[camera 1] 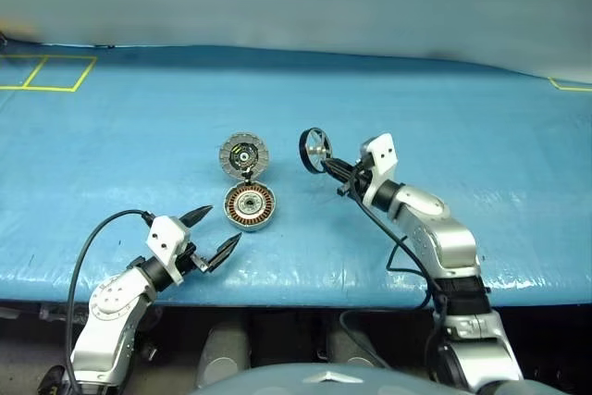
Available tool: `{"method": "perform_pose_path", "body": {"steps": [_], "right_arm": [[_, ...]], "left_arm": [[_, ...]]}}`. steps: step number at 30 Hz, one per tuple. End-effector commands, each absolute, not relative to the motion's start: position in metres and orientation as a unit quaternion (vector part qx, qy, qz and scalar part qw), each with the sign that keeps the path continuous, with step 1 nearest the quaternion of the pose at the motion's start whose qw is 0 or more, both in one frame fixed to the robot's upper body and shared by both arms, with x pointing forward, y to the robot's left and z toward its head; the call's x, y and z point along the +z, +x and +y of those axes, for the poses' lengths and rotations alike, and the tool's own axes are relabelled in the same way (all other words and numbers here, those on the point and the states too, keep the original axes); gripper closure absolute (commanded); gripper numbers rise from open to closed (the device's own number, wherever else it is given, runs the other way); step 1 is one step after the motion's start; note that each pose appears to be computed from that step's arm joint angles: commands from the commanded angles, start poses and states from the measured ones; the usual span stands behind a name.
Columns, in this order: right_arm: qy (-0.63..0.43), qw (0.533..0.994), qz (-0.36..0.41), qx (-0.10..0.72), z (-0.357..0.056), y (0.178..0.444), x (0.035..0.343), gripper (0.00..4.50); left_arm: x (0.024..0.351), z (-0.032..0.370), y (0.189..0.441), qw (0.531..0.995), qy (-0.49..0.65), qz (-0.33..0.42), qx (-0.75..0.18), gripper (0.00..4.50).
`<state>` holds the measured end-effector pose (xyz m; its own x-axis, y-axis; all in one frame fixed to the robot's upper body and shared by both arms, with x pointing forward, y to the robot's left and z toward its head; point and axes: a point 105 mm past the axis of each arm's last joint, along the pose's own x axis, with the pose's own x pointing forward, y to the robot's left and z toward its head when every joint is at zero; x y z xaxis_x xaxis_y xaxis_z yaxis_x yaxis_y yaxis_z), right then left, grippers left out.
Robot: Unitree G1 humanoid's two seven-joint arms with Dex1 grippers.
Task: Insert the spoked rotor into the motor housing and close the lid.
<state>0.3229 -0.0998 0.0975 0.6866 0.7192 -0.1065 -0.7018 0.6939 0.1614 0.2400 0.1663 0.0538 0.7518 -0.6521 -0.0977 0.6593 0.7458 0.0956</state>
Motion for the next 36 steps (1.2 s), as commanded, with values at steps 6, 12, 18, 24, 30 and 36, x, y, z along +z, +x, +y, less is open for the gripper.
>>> {"method": "perform_pose_path", "body": {"steps": [6,12,18,24,30,36], "right_arm": [[0.07,0.856,0.059,0.508,-0.064,0.276,0.116,4.48],[0.059,0.852,0.069,0.516,-0.051,0.276,0.111,4.48],[0.04,0.851,0.072,0.519,-0.045,0.28,0.109,4.48],[0.016,0.853,0.084,0.516,-0.04,0.284,0.1,4.48],[0.004,0.853,0.081,0.516,-0.033,0.286,0.099,4.48],[0.005,0.849,0.075,0.523,-0.024,0.287,0.101,4.48]], "left_arm": [[0.054,0.176,0.243,0.933,0.058,0.022,-0.355,0.0],[0.038,0.178,0.243,0.93,0.076,0.033,-0.358,0.0],[0.03,0.182,0.246,0.927,0.11,0.037,-0.357,0.0],[0.031,0.182,0.248,0.926,0.116,0.025,-0.358,0.0],[0.032,0.182,0.25,0.927,0.115,0.018,-0.357,0.0],[0.032,0.182,0.251,0.929,0.111,0.014,-0.352,0.0]]}}
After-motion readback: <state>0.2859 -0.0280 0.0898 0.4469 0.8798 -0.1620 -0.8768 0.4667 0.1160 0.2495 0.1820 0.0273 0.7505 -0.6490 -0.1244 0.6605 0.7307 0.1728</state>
